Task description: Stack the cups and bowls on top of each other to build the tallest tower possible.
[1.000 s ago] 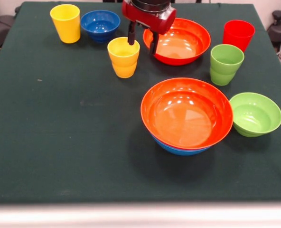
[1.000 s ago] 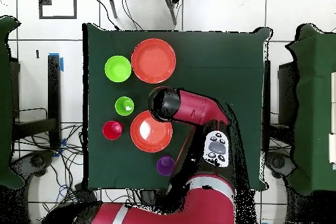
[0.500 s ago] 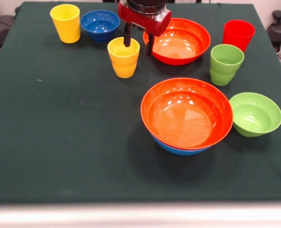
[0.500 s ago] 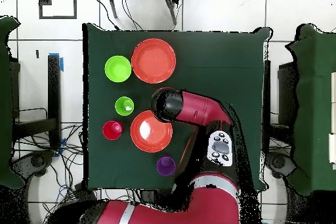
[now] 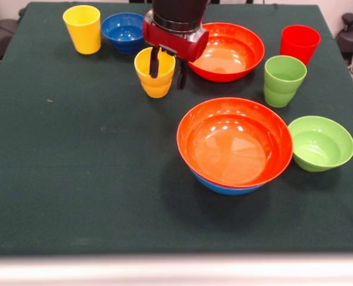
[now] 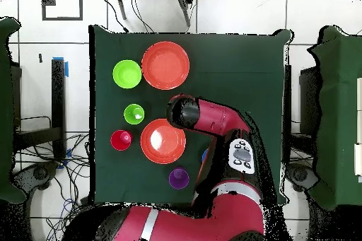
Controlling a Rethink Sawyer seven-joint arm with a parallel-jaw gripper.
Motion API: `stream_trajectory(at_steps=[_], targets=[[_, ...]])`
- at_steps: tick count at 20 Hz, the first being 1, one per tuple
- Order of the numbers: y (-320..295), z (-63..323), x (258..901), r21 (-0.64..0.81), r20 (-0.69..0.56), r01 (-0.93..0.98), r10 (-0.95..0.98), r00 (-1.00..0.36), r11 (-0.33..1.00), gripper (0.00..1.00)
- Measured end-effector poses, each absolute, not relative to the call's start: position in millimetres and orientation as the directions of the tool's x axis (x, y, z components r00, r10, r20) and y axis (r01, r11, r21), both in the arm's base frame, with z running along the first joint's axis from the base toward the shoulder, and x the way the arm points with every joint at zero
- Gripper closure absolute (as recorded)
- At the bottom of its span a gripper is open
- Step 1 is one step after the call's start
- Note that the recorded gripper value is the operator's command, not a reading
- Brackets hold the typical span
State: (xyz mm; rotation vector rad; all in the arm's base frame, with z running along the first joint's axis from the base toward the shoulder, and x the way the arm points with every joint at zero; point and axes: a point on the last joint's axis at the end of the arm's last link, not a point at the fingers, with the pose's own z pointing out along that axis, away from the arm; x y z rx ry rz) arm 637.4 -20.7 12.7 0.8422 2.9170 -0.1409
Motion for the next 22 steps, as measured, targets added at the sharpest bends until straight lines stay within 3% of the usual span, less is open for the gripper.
stream_trajectory(at_steps=[1, 2, 22], targets=[[-20, 12, 638, -0.058, -0.129, 0.535, 0.525, -0.841, 0.843, 0.00], [-18, 9, 640, -0.049, -0.140, 0.532, 0.521, -0.842, 0.845, 1.00], [-6, -1, 637, -0.039, -0.129, 0.501, 0.493, -0.861, 0.865, 1.00]])
